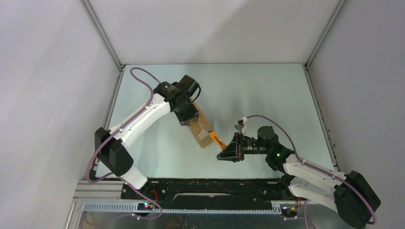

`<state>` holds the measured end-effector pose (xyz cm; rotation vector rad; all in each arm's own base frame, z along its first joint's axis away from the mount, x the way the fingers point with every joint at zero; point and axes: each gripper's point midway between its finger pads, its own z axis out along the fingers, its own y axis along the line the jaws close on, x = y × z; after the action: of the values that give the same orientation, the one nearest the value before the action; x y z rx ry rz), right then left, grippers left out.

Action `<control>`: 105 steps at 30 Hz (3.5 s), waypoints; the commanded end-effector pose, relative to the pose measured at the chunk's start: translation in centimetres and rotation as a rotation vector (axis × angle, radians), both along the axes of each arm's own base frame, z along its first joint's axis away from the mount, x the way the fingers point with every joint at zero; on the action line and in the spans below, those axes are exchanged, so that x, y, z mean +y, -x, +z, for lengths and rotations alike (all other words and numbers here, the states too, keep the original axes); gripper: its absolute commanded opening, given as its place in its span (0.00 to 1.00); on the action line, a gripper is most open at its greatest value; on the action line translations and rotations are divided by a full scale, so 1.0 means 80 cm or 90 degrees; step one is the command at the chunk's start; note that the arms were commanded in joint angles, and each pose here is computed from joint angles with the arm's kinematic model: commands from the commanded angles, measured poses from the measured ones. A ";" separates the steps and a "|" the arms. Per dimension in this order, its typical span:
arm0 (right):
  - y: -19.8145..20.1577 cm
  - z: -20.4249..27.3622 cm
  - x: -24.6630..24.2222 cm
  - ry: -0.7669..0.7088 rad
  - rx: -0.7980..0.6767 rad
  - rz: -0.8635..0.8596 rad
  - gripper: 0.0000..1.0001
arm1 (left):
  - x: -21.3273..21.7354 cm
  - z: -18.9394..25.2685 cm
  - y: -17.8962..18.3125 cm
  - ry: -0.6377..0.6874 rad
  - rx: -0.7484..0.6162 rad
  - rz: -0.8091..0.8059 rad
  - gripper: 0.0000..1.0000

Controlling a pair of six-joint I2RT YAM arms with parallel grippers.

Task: Unpack the express box
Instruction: Cut the express box at the center of the board.

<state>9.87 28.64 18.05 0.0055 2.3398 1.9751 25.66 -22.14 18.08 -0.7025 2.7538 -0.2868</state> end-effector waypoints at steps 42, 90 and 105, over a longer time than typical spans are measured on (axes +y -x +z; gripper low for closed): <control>-0.004 0.002 0.025 -0.004 -0.010 0.037 0.00 | -0.013 -0.005 0.007 0.026 0.022 -0.001 0.01; 0.038 0.030 0.065 -0.060 -0.007 0.175 0.00 | -0.008 -0.015 0.009 0.030 0.041 0.010 0.00; 0.051 0.027 0.068 -0.048 -0.016 0.178 0.00 | -0.006 -0.011 0.005 0.039 0.037 0.010 0.00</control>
<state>4.99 33.74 18.15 -0.3013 2.4695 2.1569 25.86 -22.48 18.01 -0.7336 2.7713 -0.3546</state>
